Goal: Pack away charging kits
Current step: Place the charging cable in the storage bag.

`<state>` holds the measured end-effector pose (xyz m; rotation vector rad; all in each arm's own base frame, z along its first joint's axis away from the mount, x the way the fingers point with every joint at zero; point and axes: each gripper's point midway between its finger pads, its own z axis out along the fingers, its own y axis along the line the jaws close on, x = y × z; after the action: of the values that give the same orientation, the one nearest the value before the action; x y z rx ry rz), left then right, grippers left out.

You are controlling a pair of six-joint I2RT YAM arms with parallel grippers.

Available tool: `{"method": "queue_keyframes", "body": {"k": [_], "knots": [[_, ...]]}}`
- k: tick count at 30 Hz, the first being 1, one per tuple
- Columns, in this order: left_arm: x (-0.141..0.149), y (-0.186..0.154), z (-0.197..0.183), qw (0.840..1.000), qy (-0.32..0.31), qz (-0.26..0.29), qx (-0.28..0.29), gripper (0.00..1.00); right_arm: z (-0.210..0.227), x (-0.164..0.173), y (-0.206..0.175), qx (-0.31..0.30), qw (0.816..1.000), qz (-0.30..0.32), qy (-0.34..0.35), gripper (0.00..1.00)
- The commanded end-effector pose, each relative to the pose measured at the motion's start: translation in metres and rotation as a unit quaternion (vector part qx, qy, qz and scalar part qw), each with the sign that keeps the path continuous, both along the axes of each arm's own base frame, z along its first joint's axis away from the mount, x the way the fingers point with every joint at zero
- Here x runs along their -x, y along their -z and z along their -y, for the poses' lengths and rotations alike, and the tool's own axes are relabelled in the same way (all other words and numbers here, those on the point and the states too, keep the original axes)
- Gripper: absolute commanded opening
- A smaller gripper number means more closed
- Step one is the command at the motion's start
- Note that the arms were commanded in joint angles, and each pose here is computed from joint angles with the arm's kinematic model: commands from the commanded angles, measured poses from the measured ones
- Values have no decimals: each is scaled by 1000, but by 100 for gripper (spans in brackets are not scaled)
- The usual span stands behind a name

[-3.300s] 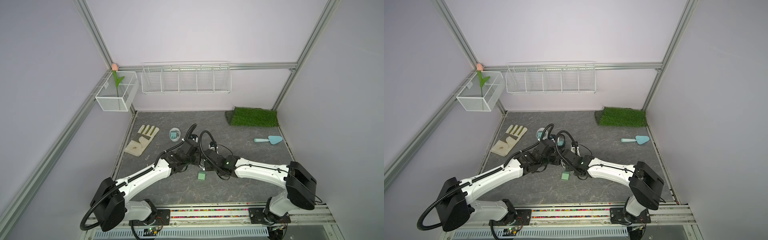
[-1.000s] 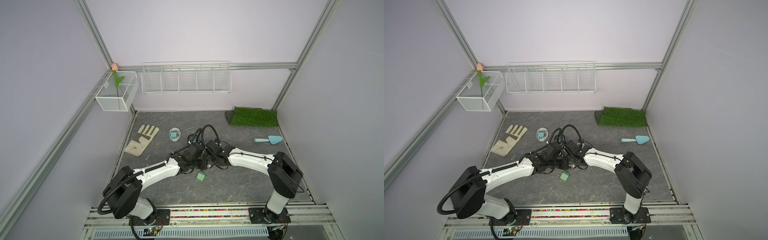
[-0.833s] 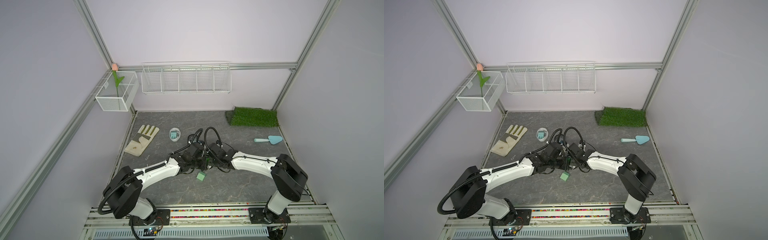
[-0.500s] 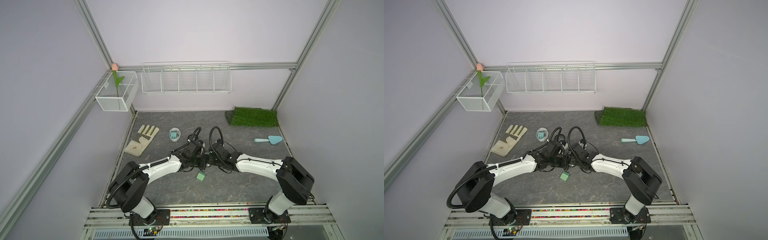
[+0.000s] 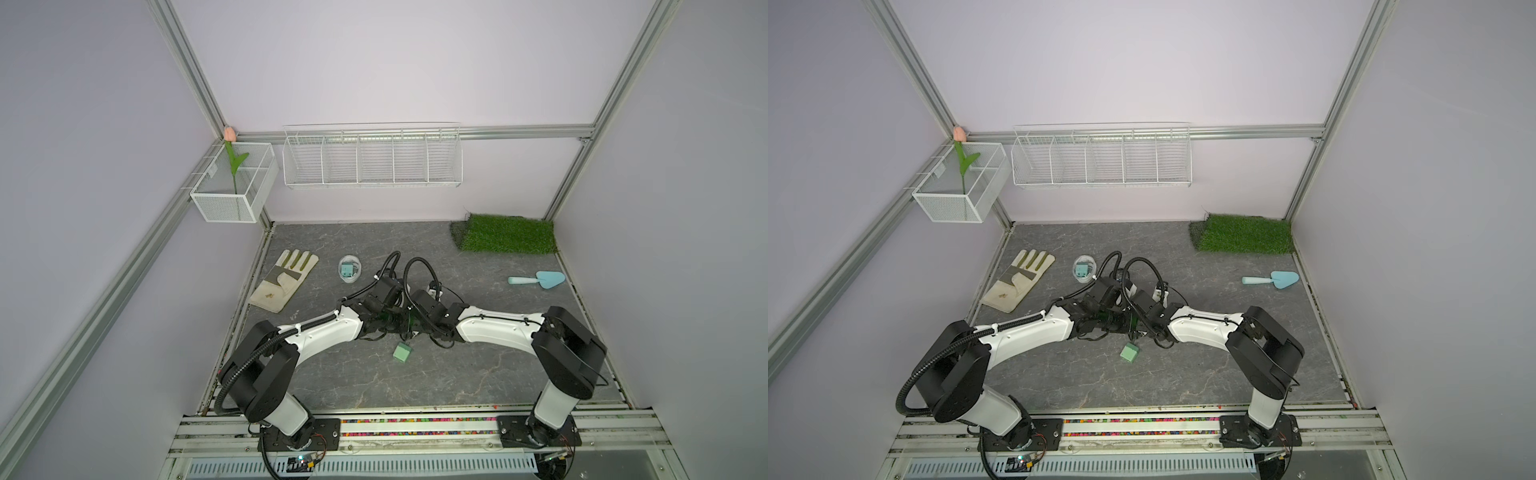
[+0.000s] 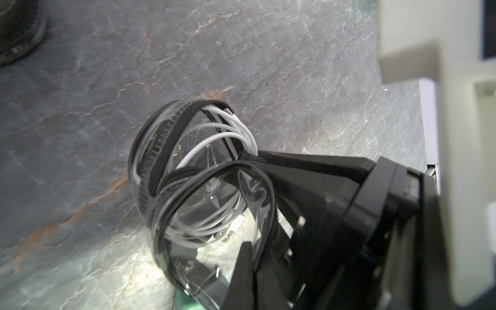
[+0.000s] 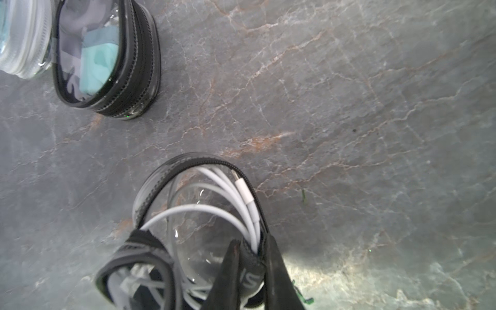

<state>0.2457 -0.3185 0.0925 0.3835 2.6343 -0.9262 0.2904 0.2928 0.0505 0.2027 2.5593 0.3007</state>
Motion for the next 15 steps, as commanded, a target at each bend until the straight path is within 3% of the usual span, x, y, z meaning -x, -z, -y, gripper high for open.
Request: {"method": "queue_keyframes", "body": {"k": [1,5,14,15], "knots": [[14,-29,25,996,39,-14,78,0,-4,-12,-5,0,999,43,18,6],[16,-30,26,995,44,-21,88,0,-1,-15,-13,-14,998,59,25,9],[14,-13,27,994,50,-38,89,0,-25,-10,-28,-72,997,38,-15,43],[11,-10,25,994,47,-39,86,0,-25,-8,-31,-78,996,38,-22,50]]}}
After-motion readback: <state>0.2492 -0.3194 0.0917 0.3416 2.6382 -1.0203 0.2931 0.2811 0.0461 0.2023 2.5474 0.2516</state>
